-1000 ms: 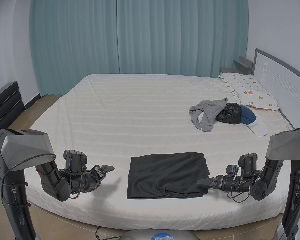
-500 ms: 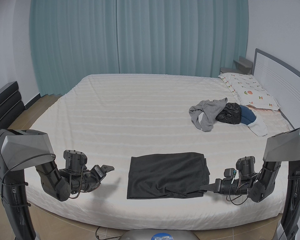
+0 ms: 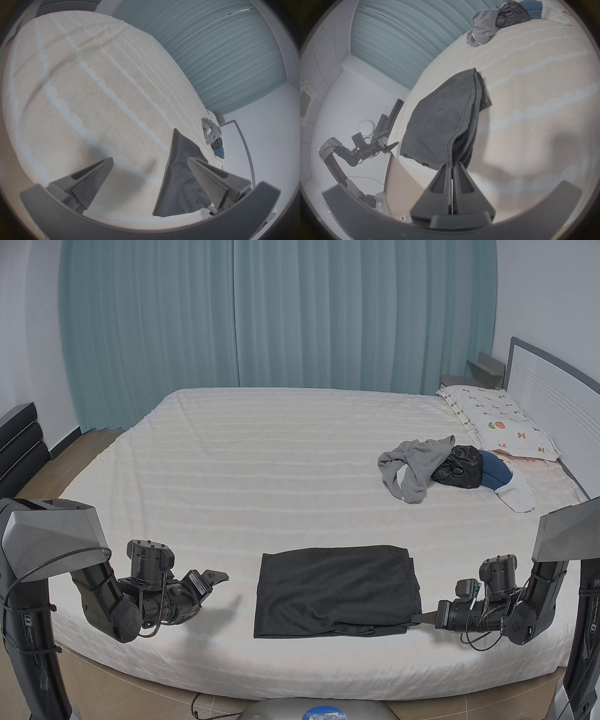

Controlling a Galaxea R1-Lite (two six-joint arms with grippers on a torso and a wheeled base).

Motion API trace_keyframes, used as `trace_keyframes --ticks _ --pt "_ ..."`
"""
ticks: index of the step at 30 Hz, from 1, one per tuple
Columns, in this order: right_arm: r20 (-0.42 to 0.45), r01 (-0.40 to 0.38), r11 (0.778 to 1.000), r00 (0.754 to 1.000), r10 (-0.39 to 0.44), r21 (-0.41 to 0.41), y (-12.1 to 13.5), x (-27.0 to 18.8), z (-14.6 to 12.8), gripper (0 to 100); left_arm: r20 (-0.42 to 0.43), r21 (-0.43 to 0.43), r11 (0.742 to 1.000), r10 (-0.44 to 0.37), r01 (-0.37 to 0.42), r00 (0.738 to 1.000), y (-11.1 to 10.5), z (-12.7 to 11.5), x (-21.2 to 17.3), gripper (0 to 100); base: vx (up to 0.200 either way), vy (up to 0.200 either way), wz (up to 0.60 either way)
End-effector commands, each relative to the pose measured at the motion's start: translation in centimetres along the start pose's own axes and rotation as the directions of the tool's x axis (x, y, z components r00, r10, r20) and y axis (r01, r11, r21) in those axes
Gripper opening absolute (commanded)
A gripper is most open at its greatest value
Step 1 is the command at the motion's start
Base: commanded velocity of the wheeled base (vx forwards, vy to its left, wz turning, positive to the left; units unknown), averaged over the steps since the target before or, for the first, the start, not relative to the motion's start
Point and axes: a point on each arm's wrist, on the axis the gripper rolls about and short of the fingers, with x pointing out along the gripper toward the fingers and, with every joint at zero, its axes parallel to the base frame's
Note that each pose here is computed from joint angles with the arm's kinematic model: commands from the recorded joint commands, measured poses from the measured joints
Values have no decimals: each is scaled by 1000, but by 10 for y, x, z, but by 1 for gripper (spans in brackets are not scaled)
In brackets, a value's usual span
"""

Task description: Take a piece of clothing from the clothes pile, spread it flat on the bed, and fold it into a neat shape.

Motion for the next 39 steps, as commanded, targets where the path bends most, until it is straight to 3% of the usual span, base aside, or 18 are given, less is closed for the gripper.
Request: trace_keyframes --ticks 1,29,30,35,39 --pt "5 -2 1000 1000 2 -1 2 -4 0 0 0 -1 1000 0 0 1000 0 0 0 100 0 0 0" --pt "-29 35 997 999 -37 -68 -8 -14 -12 0 0 -1 1000 0 0 1000 0 0 0 100 0 0 0" --pt "-24 34 997 999 -36 -69 -8 -14 -11 100 0 -1 1000 0 0 1000 0 0 0 100 0 0 0" --pt "41 11 997 999 -8 -74 -7 -7 10 100 0 0 1000 -2 2 1000 0 0 0 100 0 0 0" --pt "109 -11 1000 994 12 -3 -6 8 32 100 0 0 1000 -2 2 1000 0 0 0 100 0 0 0"
